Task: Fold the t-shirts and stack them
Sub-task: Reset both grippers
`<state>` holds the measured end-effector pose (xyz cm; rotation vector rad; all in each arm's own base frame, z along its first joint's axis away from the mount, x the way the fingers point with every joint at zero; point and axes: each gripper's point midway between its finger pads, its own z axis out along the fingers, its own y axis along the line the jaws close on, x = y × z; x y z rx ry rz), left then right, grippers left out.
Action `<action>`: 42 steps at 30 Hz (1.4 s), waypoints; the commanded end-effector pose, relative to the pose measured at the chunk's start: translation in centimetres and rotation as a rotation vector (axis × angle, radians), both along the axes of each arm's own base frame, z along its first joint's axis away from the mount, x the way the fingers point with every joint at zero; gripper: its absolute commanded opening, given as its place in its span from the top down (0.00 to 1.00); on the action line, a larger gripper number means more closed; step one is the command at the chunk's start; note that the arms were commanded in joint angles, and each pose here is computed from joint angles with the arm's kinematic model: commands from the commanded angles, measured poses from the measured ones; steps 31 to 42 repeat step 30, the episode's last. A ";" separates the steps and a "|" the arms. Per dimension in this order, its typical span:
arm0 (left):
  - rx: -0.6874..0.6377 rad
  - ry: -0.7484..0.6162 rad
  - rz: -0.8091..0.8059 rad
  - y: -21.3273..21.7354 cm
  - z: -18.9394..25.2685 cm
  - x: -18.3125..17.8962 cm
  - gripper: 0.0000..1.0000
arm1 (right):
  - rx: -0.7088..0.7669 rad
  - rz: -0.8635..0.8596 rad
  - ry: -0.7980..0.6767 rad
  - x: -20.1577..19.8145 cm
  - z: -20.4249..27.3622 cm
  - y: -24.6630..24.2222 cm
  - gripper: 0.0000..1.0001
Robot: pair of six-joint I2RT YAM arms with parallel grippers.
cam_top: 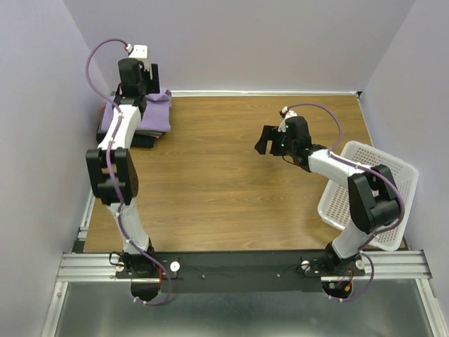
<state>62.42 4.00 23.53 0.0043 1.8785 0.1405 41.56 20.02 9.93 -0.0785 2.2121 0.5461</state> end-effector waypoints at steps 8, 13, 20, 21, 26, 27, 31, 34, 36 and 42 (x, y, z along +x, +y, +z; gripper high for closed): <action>-0.198 -0.350 0.006 -6.4 6.9 -17.3 0.17 | -0.049 -0.124 -0.100 -0.7 3.1 -3.2 0.05; -0.273 -0.370 -0.072 -11.2 5.6 -24.0 0.17 | -0.079 -0.194 -0.122 -1.4 3.4 -5.0 0.05; -0.329 -0.405 -0.141 -12.7 4.9 -29.0 0.17 | -0.070 -0.265 -0.158 -2.6 4.5 -6.5 0.04; -0.330 -0.416 -0.121 -12.2 5.0 -29.3 0.16 | -0.066 -0.278 -0.170 -2.7 4.9 -6.7 0.04; -0.321 -0.430 -0.077 -11.4 5.5 -29.4 0.16 | -0.059 -0.306 -0.188 -3.5 5.4 -7.4 0.04; -0.319 -0.426 -0.073 -11.3 5.4 -29.4 0.16 | -0.058 -0.313 -0.199 -3.5 5.7 -7.6 0.04; -0.319 -0.427 -0.041 -10.8 5.4 -29.3 0.16 | -0.059 -0.322 -0.203 -3.8 5.8 -7.9 0.03; -0.319 -0.427 -0.041 -10.8 5.4 -29.3 0.16 | -0.059 -0.322 -0.203 -3.8 5.8 -7.9 0.03; -0.319 -0.427 -0.041 -10.8 5.4 -29.3 0.16 | -0.059 -0.322 -0.203 -3.8 5.8 -7.9 0.03; -0.319 -0.427 -0.041 -10.8 5.4 -29.3 0.16 | -0.059 -0.322 -0.203 -3.8 5.8 -7.9 0.03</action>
